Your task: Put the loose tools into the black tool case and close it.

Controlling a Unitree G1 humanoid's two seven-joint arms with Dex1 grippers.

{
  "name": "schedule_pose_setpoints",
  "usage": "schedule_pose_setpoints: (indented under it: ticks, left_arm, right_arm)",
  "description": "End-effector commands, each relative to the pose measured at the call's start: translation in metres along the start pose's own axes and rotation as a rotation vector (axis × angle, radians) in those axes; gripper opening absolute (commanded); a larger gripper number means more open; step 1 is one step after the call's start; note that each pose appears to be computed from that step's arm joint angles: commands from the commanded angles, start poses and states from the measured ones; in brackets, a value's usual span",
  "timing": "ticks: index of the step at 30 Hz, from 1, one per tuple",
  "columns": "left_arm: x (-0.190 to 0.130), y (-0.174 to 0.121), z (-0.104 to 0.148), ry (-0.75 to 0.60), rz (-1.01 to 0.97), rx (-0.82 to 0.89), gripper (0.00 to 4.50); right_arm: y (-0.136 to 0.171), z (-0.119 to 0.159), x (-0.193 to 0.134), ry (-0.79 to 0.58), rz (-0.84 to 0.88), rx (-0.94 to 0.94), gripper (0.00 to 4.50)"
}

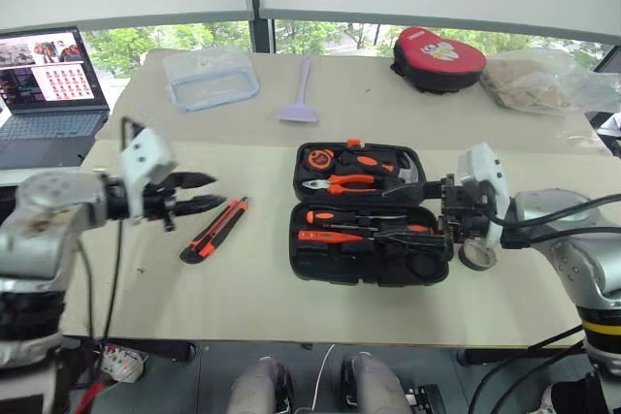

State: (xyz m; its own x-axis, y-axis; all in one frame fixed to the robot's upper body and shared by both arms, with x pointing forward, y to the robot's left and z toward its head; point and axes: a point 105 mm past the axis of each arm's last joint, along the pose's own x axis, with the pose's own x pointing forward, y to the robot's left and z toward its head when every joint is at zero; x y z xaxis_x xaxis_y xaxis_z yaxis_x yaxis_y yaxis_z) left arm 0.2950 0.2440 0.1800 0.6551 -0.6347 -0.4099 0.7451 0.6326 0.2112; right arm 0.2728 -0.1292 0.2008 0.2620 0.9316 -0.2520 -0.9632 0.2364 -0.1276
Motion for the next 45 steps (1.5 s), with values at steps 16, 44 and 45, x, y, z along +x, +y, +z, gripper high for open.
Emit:
schedule_pose_setpoints:
  ticks: [16,44,45]
  left_arm:
    - [0.025,0.004,-0.003,0.18,0.115,-0.103,4.45]
    - [0.061,-0.021,0.056,-0.052,-0.246,0.057,1.61]
    - [0.061,-0.032,0.068,-0.065,-0.332,0.144,1.61]
  right_arm:
    - [0.017,0.012,0.003,-0.007,0.074,-0.063,4.5]
    - [0.03,-0.008,-0.023,0.066,-0.077,-0.008,4.5]
    - [0.032,-0.011,-0.028,0.081,-0.095,0.007,4.5]
